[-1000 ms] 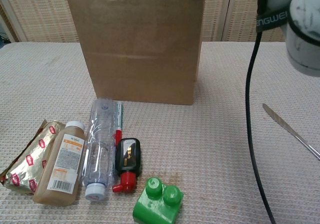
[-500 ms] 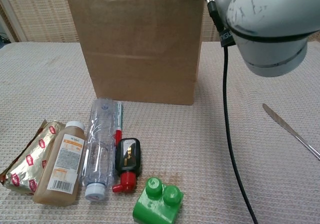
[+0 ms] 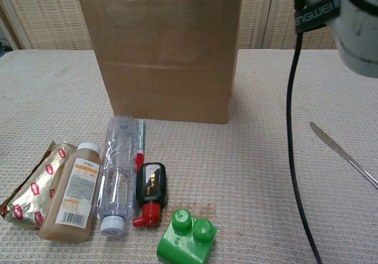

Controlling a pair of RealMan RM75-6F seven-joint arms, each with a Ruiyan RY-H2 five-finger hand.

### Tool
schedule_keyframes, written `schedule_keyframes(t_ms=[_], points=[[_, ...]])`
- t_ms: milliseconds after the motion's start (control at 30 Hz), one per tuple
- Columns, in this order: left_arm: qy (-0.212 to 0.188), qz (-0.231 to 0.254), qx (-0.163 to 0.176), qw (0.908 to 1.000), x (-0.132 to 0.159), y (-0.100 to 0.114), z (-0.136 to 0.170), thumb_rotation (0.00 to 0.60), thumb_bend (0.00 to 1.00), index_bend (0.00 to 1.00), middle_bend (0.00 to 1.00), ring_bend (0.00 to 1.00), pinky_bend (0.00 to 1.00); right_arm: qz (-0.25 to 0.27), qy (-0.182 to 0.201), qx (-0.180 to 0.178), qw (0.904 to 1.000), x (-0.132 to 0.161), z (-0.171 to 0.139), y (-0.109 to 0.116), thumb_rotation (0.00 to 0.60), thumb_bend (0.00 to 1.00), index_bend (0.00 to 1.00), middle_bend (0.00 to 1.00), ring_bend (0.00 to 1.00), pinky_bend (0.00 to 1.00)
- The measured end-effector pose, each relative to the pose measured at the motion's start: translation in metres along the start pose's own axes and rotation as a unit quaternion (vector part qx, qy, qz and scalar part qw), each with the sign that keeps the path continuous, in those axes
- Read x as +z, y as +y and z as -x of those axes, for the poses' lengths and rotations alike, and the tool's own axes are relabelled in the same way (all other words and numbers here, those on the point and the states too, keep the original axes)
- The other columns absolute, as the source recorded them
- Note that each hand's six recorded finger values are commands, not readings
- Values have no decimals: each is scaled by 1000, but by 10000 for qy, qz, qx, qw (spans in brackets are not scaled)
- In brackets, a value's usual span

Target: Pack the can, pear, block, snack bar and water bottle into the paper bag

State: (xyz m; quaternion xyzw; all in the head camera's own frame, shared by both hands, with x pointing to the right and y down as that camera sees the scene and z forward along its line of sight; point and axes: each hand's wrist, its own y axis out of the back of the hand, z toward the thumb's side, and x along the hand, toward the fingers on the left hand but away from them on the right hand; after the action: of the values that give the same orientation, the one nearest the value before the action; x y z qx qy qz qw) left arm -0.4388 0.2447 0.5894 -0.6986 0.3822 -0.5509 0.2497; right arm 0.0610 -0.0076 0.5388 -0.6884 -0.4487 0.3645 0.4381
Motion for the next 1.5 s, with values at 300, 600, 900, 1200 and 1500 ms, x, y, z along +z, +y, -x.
schedule_keyframes(t_ms=[300,600,900,1200,1500], points=[[31,-159,-3,9999,1,-3,-2,600,372,0,0,0,49,211,969,609,9932,-10,-63,42,600,27,97,158,98,311],[99,-244,14,9997,-1,-5,-4,600,372,0,0,0,49,-118,1954,2083,9583,-18,-122,20,600,1,34,157,70,277],[99,-267,8,9996,-2,-6,-5,600,372,0,0,0,49,-680,2908,3629,8827,-12,-192,-49,600,0,0,138,43,243],[74,-215,-23,9997,-1,-5,-4,600,372,0,0,0,49,-483,3737,4168,8272,33,-237,-102,600,0,1,138,43,239],[30,-152,-32,9999,0,-4,-3,600,372,0,0,0,49,-706,3827,4417,8084,39,-247,-133,600,0,19,138,43,234]])
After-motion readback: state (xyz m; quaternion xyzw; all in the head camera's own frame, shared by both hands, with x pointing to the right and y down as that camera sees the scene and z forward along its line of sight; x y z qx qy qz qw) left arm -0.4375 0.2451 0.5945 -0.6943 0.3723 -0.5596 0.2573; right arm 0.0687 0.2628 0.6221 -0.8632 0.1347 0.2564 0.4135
